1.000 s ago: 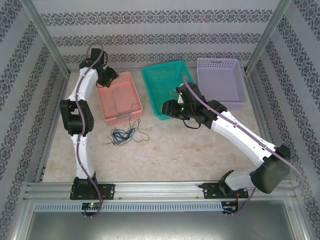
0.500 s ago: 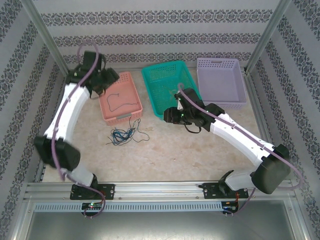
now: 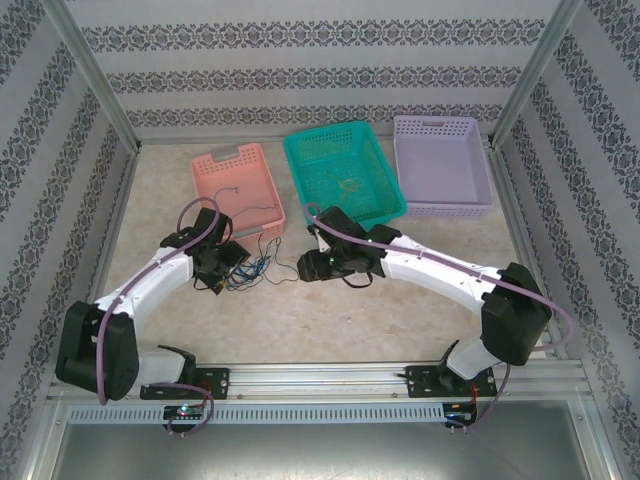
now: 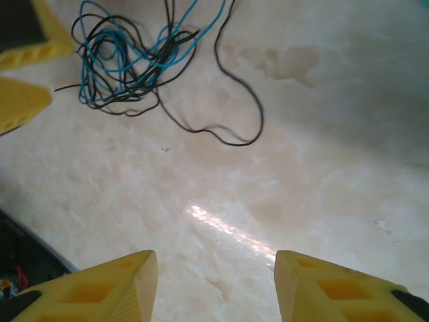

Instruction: Untangle the cables

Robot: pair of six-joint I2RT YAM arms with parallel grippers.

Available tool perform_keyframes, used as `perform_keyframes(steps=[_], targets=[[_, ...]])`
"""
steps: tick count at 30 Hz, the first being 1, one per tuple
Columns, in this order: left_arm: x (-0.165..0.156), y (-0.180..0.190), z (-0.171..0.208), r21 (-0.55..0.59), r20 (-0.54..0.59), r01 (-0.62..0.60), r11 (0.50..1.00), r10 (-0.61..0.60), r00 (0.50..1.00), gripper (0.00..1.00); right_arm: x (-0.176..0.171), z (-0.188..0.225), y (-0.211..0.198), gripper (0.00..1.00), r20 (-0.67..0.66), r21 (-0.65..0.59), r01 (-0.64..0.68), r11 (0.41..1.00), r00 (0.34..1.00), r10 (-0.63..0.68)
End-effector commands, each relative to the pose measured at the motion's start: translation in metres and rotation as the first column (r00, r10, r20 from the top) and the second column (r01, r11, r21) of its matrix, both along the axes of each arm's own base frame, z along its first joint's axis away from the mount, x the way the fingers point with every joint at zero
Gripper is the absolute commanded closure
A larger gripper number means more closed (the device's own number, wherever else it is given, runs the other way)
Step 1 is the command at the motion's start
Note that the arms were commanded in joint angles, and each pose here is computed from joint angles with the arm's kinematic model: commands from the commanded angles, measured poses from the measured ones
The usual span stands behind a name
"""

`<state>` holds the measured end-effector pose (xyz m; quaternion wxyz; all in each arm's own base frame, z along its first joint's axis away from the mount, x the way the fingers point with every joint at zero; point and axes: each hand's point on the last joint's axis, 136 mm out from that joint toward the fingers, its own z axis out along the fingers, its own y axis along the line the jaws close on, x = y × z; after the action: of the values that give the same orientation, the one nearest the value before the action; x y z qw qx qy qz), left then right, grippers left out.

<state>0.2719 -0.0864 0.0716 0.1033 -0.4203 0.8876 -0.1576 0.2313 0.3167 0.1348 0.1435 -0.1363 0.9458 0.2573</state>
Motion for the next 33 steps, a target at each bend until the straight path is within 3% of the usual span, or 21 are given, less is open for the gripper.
perform_keyframes(steps=[1, 4, 11, 16, 23, 27, 33], targets=[[0.013, 0.001, -0.014, 0.024, -0.003, -0.003, 1.0, 0.003, 1.0, 0.34, -0.005, -0.01, 0.005, 0.49, -0.061, 0.043, 0.042, 0.998, 0.997, -0.039], [0.003, 0.001, -0.034, 0.034, -0.039, 0.009, 0.999, -0.008, 0.999, 0.47, -0.008, -0.015, 0.004, 0.48, -0.093, 0.067, 0.071, 0.995, 0.994, -0.065], [-0.01, -0.023, -0.053, 0.05, -0.063, 0.13, 0.99, -0.127, 0.99, 0.99, -0.013, -0.034, -0.013, 0.48, -0.148, 0.036, 0.157, 0.987, 0.978, -0.15], [-0.032, -0.064, -0.034, 0.024, -0.029, 0.226, 0.974, -0.225, 0.974, 1.0, -0.014, -0.049, -0.039, 0.48, -0.234, 0.031, 0.322, 0.946, 0.923, -0.307], [-0.047, -0.102, -0.027, -0.009, 0.008, 0.226, 0.974, -0.226, 0.974, 1.0, -0.023, -0.079, -0.053, 0.49, -0.472, 0.056, 0.626, 0.778, 0.703, -0.532], [-0.054, -0.091, -0.015, 0.057, 0.004, 0.208, 0.976, -0.209, 0.978, 1.0, -0.025, -0.092, -0.046, 0.5, -0.532, 0.031, 0.706, 0.708, 0.611, -0.586], [-0.064, -0.057, 0.003, 0.114, 0.07, 0.115, 0.987, -0.123, 0.99, 1.0, -0.021, -0.096, -0.021, 0.51, -0.591, -0.008, 0.733, 0.68, 0.545, -0.595]])
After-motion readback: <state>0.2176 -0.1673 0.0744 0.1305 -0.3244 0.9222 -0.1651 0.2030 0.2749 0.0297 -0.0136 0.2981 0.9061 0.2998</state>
